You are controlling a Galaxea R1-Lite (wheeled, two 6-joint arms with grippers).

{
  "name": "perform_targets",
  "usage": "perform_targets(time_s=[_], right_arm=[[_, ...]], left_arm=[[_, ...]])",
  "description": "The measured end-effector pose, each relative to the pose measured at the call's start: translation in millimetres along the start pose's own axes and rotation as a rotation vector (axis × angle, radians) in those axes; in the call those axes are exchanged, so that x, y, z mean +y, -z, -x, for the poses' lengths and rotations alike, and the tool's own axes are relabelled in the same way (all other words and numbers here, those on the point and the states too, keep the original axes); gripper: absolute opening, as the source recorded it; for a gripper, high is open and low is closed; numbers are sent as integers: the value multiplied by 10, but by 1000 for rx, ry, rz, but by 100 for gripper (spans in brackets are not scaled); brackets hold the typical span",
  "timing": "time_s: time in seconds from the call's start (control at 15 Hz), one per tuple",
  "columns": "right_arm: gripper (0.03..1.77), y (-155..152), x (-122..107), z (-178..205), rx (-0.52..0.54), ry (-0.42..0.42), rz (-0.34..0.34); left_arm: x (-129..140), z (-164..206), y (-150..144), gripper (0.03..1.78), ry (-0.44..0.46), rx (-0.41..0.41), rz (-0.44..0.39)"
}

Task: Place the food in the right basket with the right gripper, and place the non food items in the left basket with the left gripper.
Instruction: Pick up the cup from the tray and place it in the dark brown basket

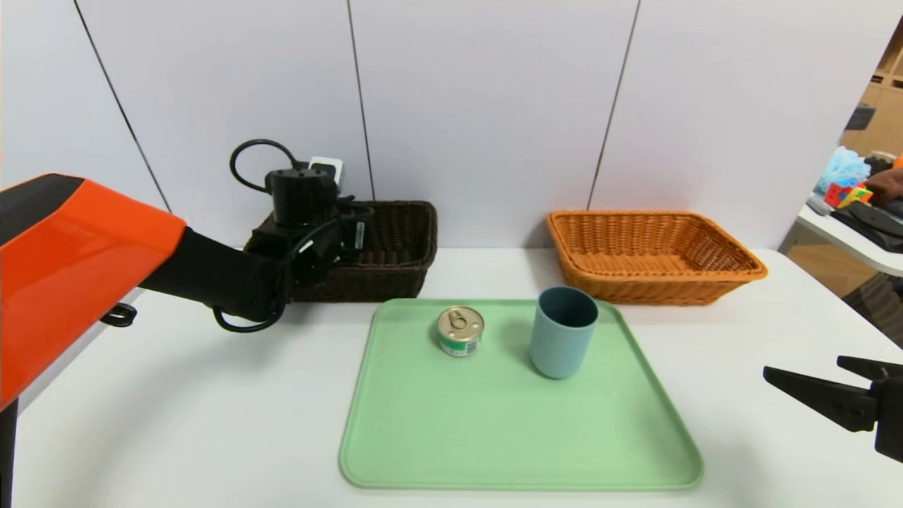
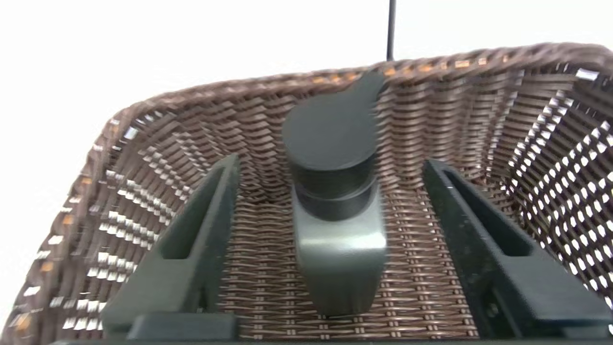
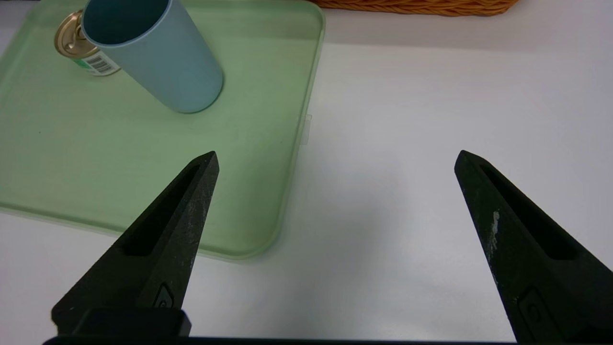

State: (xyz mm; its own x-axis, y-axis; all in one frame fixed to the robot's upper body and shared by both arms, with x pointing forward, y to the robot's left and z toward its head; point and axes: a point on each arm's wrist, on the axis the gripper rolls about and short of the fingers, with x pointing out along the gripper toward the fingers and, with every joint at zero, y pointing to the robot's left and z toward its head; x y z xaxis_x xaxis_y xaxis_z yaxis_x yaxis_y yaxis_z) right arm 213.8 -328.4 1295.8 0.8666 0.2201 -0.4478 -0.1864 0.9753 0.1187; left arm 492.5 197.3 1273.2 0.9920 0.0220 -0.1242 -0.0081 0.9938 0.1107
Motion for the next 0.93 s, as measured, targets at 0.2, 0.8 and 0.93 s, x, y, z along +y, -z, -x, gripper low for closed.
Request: perform_targets(time_s=[0.2,0.8,0.93], right_arm=[[170,6,-1,-1,2,2,-2],[170,-1,6,29,-13,0,3],[170,-1,7,36,-15,0,3]], left_arm=[[56,128,-105,148,-2,-12,-5],[284,723,-106,163,3,41,-27],[331,871,-120,165,10,46,-30]])
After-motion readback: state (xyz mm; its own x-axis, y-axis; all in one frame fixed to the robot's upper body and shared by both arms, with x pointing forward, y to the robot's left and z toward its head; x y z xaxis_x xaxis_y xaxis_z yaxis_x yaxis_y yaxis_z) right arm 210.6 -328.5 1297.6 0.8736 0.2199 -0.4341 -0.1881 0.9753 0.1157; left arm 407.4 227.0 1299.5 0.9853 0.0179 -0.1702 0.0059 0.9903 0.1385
